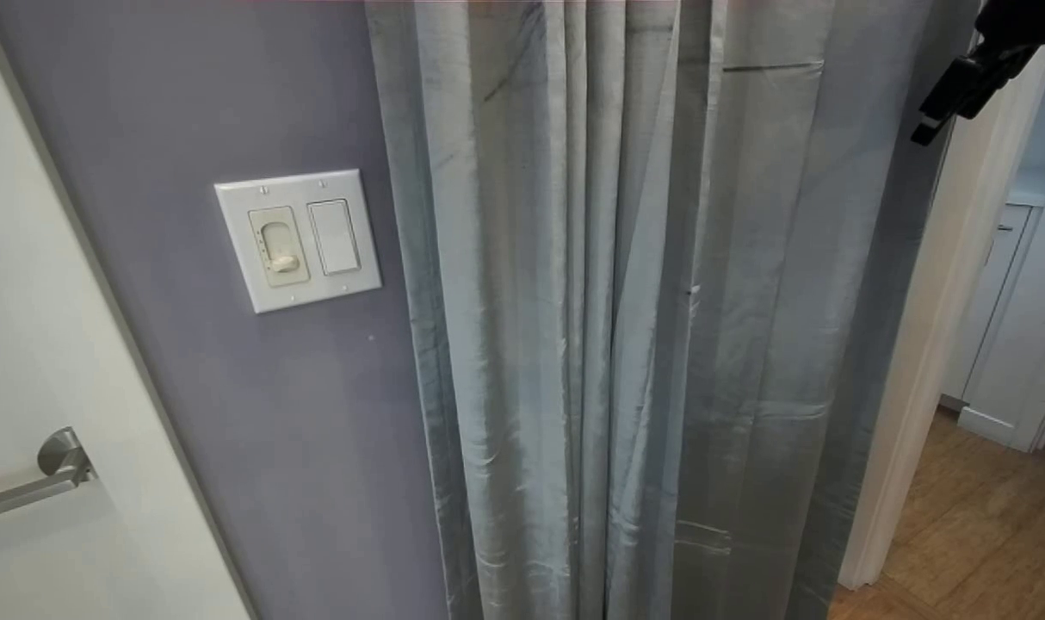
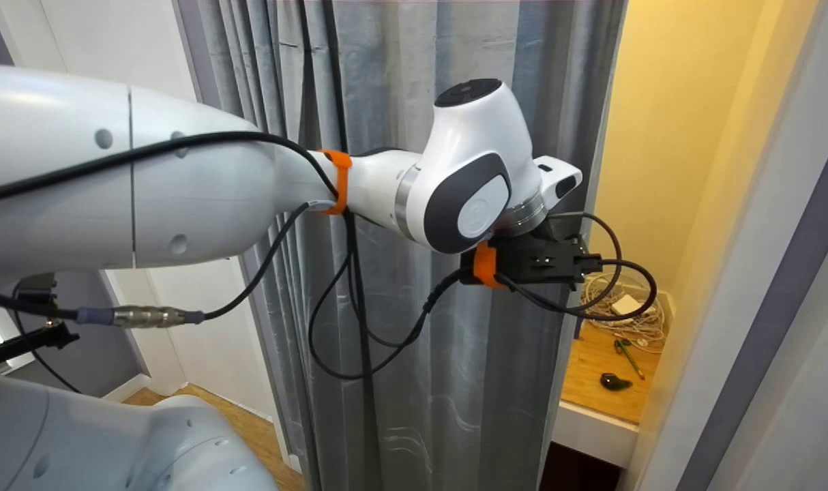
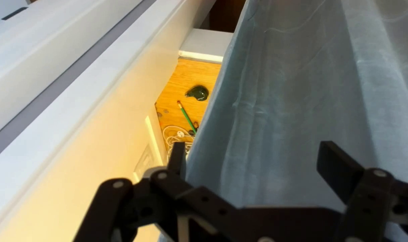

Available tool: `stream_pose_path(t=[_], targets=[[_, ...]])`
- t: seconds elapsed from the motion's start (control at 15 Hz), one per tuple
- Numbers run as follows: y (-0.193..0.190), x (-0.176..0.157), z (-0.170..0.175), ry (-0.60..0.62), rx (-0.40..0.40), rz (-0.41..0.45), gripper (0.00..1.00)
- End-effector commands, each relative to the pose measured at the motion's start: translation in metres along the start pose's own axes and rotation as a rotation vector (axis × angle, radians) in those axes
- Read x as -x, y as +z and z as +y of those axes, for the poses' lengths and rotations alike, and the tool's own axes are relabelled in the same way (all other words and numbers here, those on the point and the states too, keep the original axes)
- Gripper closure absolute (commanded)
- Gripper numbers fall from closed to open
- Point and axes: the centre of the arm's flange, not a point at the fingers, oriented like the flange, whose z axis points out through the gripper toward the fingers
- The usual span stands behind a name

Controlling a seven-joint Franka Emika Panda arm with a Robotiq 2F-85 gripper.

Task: Pull the curtain to the left

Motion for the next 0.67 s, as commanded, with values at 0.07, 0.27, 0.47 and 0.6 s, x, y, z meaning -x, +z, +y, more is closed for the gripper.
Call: stream_pose_path(t=[0.07, 0.27, 0.47, 0.6], targets=[[0.001, 0.0, 0.022, 0.07, 0.032, 0.116, 0.0], [-0.001, -0.002, 0.032, 0.121, 0.045, 0.184, 0.0], [-0.005, -0.007, 0.038, 0.171, 0.055, 0.255, 0.0], [-0.009, -0.012, 0.042, 0.205, 0.065, 0.311, 0.0]])
